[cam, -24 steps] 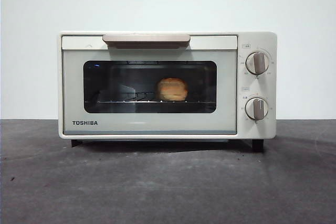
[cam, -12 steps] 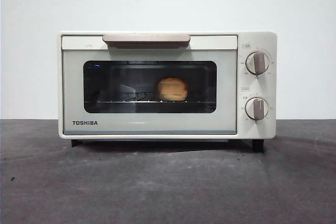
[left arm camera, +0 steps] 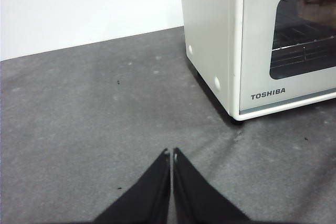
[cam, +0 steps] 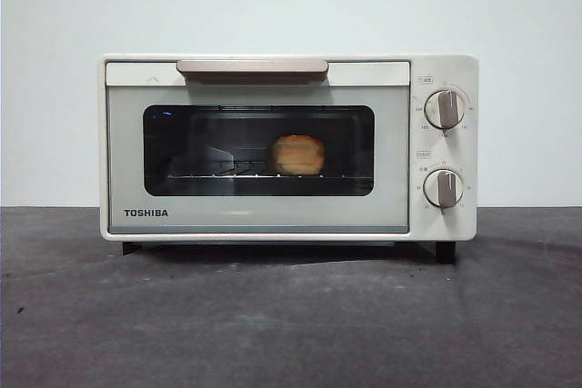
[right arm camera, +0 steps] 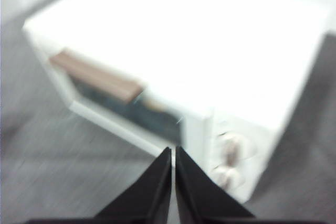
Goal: The left arm flap open the oven, the right arm pick bread and place it into oven, the left arm flap close the oven
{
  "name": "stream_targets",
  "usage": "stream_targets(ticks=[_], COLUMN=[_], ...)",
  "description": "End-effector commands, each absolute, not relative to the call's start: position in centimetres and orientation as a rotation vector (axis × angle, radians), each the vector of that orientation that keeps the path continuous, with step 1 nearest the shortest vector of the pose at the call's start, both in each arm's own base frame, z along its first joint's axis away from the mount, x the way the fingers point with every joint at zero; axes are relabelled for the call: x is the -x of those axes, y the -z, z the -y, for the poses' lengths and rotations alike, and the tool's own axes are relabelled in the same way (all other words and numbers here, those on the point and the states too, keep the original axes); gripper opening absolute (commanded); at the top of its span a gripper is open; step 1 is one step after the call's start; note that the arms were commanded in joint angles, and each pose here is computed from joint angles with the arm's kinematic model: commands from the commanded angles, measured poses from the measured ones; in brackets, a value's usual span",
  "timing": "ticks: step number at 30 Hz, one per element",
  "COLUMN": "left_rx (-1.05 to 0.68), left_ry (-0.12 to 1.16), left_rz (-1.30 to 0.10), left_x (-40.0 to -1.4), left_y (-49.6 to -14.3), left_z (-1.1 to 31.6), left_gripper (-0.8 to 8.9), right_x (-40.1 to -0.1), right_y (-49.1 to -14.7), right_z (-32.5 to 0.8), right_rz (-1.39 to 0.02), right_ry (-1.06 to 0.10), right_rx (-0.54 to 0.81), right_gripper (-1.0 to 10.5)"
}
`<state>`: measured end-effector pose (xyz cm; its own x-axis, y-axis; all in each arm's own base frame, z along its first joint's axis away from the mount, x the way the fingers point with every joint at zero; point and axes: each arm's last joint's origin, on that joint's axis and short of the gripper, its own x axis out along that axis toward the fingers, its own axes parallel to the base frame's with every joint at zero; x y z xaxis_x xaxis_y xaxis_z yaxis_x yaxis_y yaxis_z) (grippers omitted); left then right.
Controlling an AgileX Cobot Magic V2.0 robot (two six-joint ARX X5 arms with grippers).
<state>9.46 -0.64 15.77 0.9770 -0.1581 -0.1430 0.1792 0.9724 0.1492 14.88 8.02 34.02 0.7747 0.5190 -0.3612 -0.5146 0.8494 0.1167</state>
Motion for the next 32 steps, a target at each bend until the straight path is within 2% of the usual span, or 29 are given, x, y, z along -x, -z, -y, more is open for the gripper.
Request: stream_targets(ticks=[1, 8, 12, 17, 23, 32], left_rx=[-0.169, -0.169, -0.169, -0.169, -0.169, -0.169], left_ry=[0.167, 0.167, 0.167, 0.167, 0.167, 0.167], left_rz=[-0.138, -0.138, -0.138, -0.138, -0.138, -0.138], left_x=[-9.6, -9.6, -9.6, -9.6, -9.6, -9.6], left_y=[-15.2, -15.2, -15.2, -15.2, -15.2, -15.2], left_z=[0.6, 0.6, 0.6, 0.6, 0.6, 0.6], left_gripper=[0.19, 0.19, 0.19, 0.19, 0.19, 0.19], right_x=[-14.7, -12.5, -11.1, -10.0, -9.8, -9.7], right_y=[-33.6, -29.7, -26.5, -22.3, -18.3, -15.8], right_z=[-5.9, -1.5, -0.4, 0.0, -0.1, 0.0], right_rz=[-0.294, -0.092, -0.008, 0.035, 0.013, -0.091], right_ry=[-0.466, -0.201, -0.113, -0.077, -0.078, -0.068], right_rx=[-0.028, -0.062, -0.062, -0.061, -0.08, -0.122], right_gripper=[0.1, 0.1, 0.1, 0.1, 0.1, 0.1])
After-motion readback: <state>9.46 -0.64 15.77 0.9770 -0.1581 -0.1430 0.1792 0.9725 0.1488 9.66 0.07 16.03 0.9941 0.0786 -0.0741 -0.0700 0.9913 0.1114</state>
